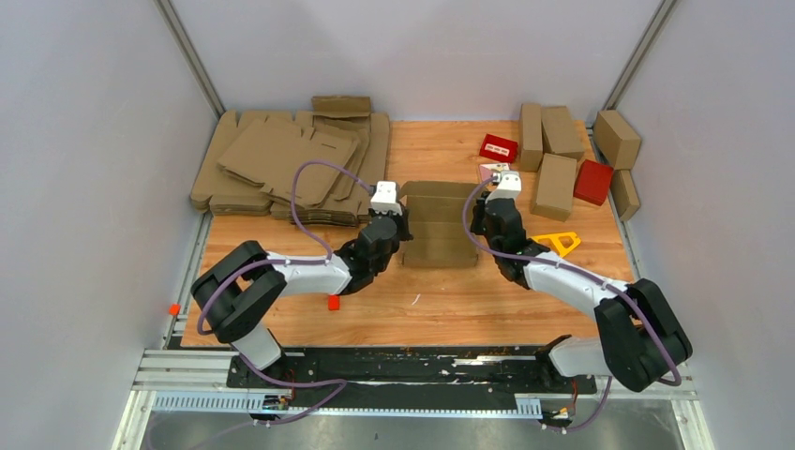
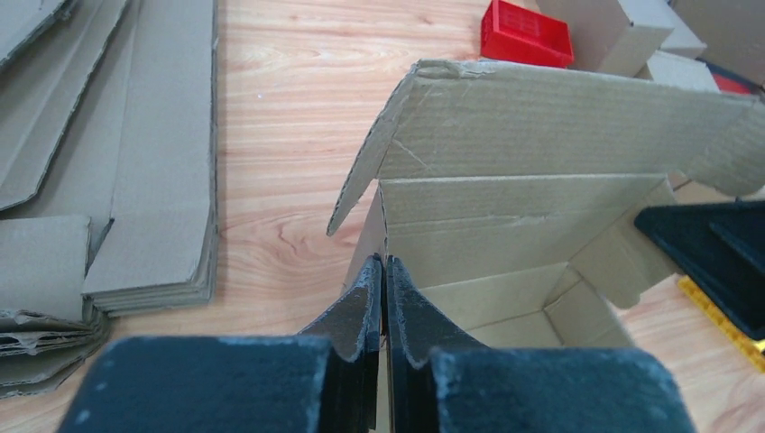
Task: Fold the paper box
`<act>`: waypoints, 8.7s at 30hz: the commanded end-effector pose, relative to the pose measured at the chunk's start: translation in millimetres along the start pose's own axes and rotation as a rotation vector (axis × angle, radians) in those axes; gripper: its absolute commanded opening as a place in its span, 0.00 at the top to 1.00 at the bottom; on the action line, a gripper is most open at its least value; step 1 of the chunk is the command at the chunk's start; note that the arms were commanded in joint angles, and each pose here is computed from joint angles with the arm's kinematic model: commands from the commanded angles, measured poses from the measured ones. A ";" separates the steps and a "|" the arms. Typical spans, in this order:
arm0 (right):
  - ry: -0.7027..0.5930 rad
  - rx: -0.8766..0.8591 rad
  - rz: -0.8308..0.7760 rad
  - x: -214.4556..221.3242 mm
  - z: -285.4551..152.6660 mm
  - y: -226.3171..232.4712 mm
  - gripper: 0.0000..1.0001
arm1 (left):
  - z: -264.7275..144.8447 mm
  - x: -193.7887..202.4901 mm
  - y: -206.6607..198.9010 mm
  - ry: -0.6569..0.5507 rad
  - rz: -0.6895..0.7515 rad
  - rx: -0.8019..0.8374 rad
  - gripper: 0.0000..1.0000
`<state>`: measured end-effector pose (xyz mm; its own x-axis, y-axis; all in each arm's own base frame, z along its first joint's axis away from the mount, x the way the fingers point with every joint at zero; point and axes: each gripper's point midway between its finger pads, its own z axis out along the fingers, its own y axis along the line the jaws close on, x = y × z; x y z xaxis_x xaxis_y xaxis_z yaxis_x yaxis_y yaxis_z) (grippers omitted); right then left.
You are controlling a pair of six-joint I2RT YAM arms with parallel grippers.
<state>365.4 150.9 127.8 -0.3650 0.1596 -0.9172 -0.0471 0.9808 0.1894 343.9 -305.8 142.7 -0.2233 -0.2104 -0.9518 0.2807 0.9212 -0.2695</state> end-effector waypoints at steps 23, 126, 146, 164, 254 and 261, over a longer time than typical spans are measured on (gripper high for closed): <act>0.033 -0.113 0.080 12.8 -15.2 20.5 1.00 | -17.8 27.7 -25.1 -0.044 -0.028 0.043 0.92; 0.431 -0.632 0.138 103.8 -167.8 48.2 0.88 | -87.1 9.5 -90.1 0.548 0.481 0.740 0.91; 0.325 -0.650 0.154 90.2 -127.7 65.9 0.96 | -110.1 42.9 -107.7 0.650 0.340 0.892 0.87; 0.358 -0.404 0.174 113.2 -137.9 15.2 0.92 | -113.3 90.4 -97.2 0.731 0.305 0.891 0.74; 0.363 -0.558 0.356 104.9 -99.5 70.9 0.90 | -50.4 108.9 -39.1 0.808 0.393 0.658 0.56; 0.362 -0.444 0.235 101.5 -117.4 40.3 0.85 | -45.8 84.6 -40.8 0.744 0.415 0.629 0.56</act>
<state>214.2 210.0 69.7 -0.7494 0.2777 -0.6011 -0.2663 0.7048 0.6576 278.1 -347.9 70.5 -0.4775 0.5203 -0.7080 0.8388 0.5098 -0.1911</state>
